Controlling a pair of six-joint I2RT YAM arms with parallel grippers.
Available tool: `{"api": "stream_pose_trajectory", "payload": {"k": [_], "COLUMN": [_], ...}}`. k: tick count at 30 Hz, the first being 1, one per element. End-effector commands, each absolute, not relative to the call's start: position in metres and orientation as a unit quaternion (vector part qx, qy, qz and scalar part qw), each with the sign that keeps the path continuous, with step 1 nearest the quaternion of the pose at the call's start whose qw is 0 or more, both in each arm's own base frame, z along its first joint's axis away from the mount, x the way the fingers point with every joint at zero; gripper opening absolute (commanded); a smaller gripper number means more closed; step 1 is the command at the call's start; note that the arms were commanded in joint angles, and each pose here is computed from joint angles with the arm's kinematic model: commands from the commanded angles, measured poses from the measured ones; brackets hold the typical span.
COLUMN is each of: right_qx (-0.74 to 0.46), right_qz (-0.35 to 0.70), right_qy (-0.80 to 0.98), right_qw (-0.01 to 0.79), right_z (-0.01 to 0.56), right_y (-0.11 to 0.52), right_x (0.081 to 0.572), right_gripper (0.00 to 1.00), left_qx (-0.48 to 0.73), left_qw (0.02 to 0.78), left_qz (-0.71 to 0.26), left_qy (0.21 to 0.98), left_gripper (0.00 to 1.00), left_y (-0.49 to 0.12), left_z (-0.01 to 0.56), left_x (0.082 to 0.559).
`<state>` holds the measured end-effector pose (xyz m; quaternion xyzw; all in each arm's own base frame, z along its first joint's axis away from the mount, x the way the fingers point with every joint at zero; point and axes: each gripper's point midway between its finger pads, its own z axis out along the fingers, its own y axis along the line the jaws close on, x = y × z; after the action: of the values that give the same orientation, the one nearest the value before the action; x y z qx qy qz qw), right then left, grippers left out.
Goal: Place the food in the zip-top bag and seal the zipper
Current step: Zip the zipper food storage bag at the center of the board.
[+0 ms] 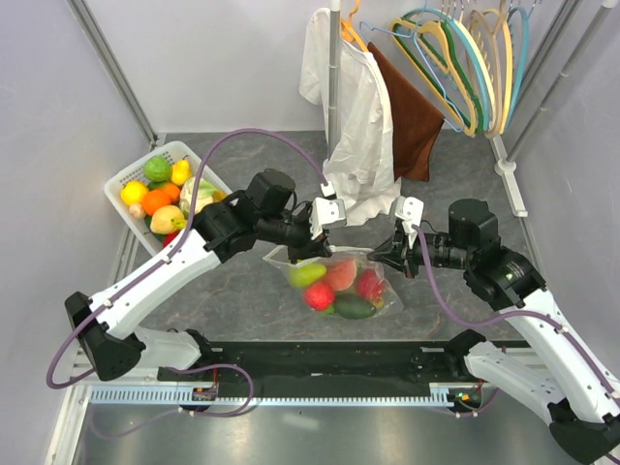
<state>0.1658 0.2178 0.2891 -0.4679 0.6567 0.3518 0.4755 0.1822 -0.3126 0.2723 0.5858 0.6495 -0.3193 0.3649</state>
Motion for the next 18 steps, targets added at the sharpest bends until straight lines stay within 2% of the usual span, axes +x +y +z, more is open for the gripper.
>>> {"api": "stream_pose_trajectory", "payload": {"k": [1, 18], "right_qx": [-0.467, -0.456], "right_qz": [0.333, 0.311], "right_qy": [0.638, 0.656], "right_qw": [0.514, 0.515], "right_z": [0.309, 0.299], "right_y": [0.212, 0.206], "right_x": [0.167, 0.173], "right_gripper": [0.00, 0.00], "left_qx": [0.591, 0.556], "left_qw": [0.348, 0.330], "left_qz": [-0.274, -0.211], "left_qy": [0.675, 0.733], "left_gripper": [0.05, 0.04], "left_y": [-0.276, -0.194], "left_z": [0.254, 0.216], "left_x": [0.184, 0.196]}}
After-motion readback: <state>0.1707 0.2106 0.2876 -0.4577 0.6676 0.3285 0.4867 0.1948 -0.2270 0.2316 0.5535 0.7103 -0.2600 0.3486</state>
